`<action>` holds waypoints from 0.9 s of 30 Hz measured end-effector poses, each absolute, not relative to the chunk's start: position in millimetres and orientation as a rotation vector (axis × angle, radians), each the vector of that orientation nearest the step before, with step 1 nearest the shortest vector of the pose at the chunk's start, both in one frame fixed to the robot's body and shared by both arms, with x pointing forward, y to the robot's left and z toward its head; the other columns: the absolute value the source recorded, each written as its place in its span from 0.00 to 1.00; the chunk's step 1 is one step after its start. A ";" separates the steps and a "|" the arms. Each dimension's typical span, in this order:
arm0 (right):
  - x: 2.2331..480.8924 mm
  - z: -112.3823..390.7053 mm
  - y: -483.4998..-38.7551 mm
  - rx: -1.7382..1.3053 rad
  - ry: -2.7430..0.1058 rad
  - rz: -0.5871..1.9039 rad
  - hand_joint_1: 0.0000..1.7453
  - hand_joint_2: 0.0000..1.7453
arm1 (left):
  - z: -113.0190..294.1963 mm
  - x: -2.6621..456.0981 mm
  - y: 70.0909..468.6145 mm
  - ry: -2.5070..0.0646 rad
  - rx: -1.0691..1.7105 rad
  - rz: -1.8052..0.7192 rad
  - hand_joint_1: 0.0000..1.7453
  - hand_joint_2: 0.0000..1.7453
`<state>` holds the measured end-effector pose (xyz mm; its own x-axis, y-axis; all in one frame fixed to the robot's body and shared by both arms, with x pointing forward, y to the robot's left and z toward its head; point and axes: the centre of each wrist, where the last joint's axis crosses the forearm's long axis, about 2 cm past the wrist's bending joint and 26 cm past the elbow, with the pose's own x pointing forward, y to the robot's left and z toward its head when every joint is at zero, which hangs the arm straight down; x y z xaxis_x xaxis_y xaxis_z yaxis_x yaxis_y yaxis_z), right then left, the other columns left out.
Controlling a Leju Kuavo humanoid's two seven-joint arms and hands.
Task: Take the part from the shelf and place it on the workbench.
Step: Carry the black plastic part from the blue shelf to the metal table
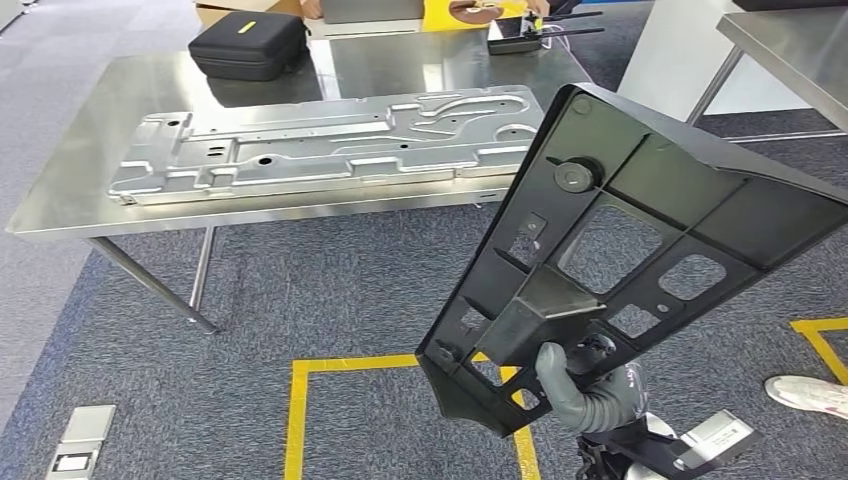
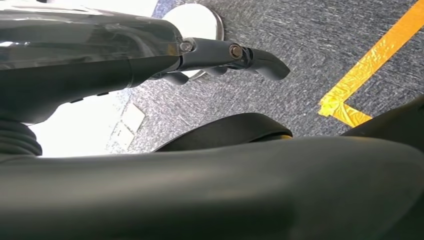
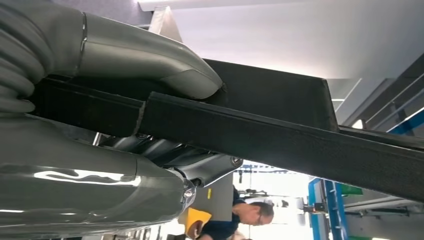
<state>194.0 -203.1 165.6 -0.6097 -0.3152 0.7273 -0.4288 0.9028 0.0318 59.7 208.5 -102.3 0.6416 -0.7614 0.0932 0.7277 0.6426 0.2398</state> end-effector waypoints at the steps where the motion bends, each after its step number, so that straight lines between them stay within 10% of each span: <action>1: 194.0 165.6 -203.2 0.529 -2.273 0.185 1.00 1.00 | -102.3 59.7 208.5 -0.192 0.187 -0.854 0.00 1.00; 27: 193.8 165.6 -203.9 0.521 -2.274 0.180 1.00 1.00 | -102.0 60.7 207.5 -0.196 0.185 -0.855 0.00 1.00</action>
